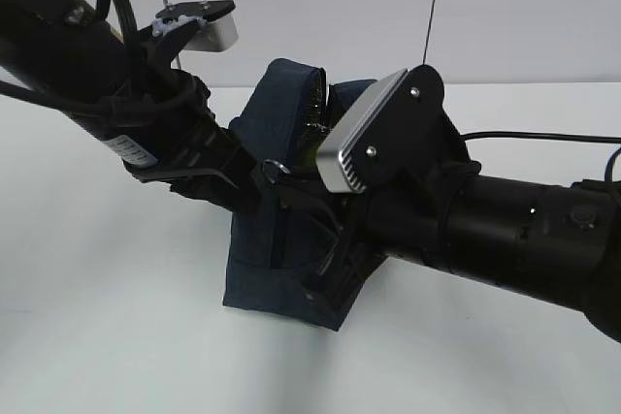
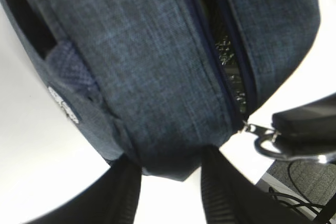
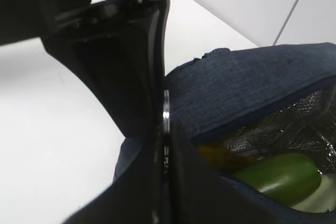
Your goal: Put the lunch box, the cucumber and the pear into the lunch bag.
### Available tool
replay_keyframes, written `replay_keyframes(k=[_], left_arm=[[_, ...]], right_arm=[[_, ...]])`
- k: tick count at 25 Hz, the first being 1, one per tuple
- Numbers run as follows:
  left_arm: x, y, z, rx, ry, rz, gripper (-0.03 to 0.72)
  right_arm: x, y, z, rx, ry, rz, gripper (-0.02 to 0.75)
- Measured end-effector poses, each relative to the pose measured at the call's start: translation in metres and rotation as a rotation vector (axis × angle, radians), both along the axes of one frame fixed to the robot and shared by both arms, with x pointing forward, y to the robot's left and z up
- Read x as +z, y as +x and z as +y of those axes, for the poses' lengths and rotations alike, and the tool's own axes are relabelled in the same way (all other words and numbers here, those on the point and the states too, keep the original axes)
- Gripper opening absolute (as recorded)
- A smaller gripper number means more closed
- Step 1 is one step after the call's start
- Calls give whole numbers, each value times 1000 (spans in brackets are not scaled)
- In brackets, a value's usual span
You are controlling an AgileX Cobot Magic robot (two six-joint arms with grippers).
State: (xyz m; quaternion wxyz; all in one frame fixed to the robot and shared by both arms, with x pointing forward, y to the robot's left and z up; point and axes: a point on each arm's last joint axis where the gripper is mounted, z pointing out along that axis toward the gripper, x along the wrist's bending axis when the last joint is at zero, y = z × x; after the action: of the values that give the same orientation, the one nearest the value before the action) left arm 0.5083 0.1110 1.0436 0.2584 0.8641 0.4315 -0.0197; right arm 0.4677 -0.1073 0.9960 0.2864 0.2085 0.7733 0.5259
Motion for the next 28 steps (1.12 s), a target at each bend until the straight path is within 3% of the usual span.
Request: replay_keyframes(k=[5, 11, 17, 28], left_arm=[[0, 0, 0, -1, 0, 0, 178], [0, 0, 0, -3, 2, 1, 20], [-10, 0, -1, -14, 22, 55, 4], [-10, 0, -2, -19, 16, 62, 3]], right_arm=[[2, 0, 1, 2, 21, -7, 0], [2, 0, 1, 2, 26, -5, 0], [5, -1, 0, 4, 32, -12, 0], [14, -2, -5, -27, 21, -41, 0]])
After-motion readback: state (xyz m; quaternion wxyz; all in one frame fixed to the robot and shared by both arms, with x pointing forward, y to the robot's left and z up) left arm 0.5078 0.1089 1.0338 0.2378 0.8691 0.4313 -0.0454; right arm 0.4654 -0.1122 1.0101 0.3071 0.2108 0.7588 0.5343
